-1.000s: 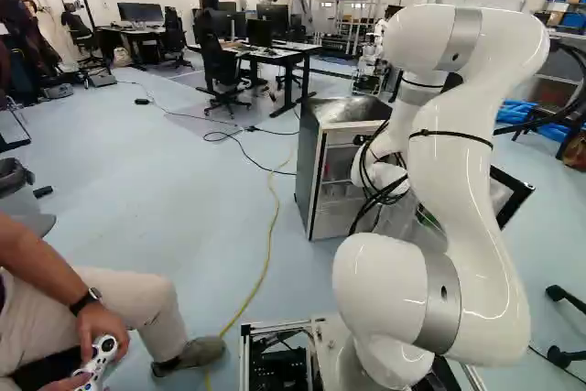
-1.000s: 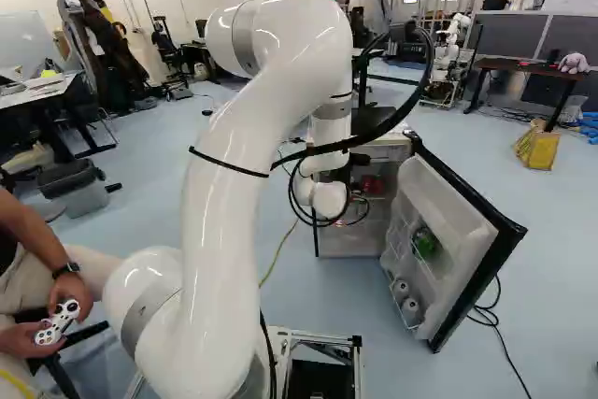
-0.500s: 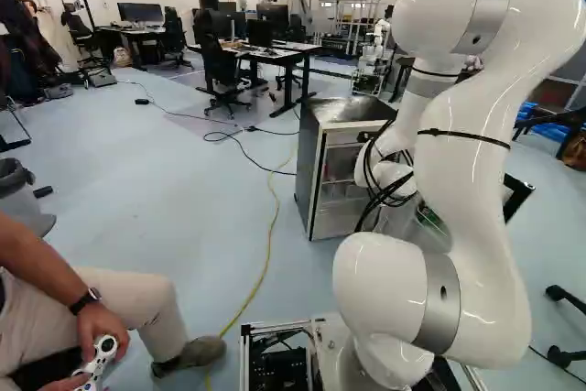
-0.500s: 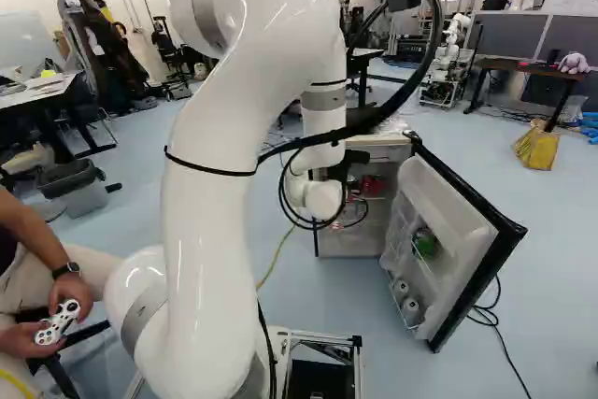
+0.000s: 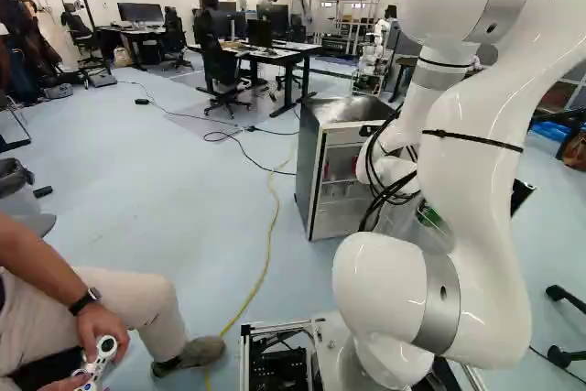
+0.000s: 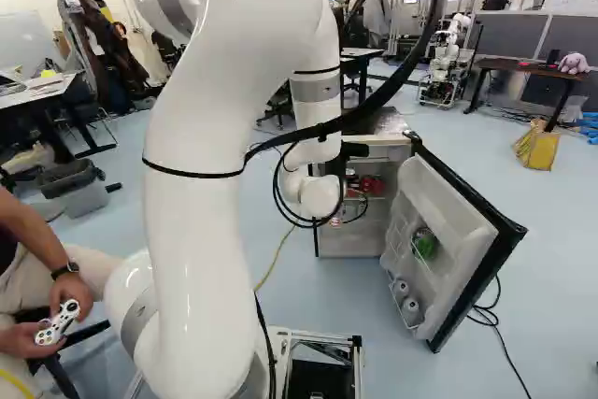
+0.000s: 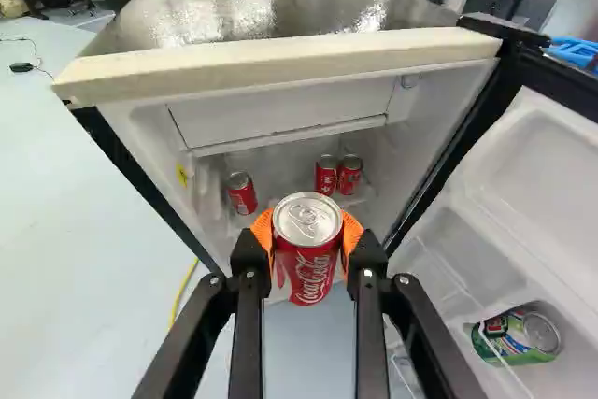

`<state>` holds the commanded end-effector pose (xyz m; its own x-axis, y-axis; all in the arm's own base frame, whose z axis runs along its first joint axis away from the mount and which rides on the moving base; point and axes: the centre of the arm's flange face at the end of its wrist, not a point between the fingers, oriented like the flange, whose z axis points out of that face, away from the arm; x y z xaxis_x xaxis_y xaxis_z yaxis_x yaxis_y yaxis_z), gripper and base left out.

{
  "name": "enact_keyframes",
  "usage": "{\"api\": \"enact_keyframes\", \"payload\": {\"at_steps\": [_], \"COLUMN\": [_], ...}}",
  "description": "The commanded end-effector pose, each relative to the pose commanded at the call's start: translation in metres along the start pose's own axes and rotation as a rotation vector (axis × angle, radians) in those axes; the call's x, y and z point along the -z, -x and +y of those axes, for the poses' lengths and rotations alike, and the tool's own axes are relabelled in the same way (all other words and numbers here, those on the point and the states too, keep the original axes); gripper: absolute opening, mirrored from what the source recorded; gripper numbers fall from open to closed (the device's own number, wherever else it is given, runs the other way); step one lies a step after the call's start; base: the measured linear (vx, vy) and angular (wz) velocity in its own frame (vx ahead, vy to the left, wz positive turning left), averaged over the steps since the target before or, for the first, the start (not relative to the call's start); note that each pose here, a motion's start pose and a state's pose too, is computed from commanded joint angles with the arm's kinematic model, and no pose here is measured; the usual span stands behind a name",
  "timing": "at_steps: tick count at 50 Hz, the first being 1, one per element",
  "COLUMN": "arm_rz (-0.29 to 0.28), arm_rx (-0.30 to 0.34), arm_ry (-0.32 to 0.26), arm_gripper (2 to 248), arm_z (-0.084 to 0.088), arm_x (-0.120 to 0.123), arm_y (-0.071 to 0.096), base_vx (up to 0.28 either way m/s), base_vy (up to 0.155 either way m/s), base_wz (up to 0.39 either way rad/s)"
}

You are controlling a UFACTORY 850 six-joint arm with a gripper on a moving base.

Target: Grab a drink from the fridge

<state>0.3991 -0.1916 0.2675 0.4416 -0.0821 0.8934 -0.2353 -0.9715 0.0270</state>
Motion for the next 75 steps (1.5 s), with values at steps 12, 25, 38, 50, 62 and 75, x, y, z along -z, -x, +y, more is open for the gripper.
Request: {"api": "enact_keyframes", "payload": {"at_steps": [12, 25, 38, 50, 62, 75], "arm_rz": [0.013, 0.002, -0.008, -0.006, 0.000, 0.008], "arm_rx": [0.005, 0.011, 0.017, 0.024, 0.033, 0.042], "arm_ry": [0.003, 0.007, 0.012, 0.014, 0.014, 0.013], "arm_gripper": [92, 92, 92, 92, 92, 92], "arm_z": [0.000, 0.000, -0.001, -0.001, -0.002, -0.004], "arm_x": [0.008, 0.017, 0.025, 0.031, 0.032, 0.032], "arm_y": [-0.010, -0.018, -0.026, -0.036, -0.047, -0.060], "base_vx": [0.000, 0.000, 0.000, 0.000, 0.000, 0.000], "base_vy": [0.000, 0.000, 0.000, 0.000, 0.000, 0.000], "base_wz": [0.000, 0.000, 0.000, 0.000, 0.000, 0.000]}}
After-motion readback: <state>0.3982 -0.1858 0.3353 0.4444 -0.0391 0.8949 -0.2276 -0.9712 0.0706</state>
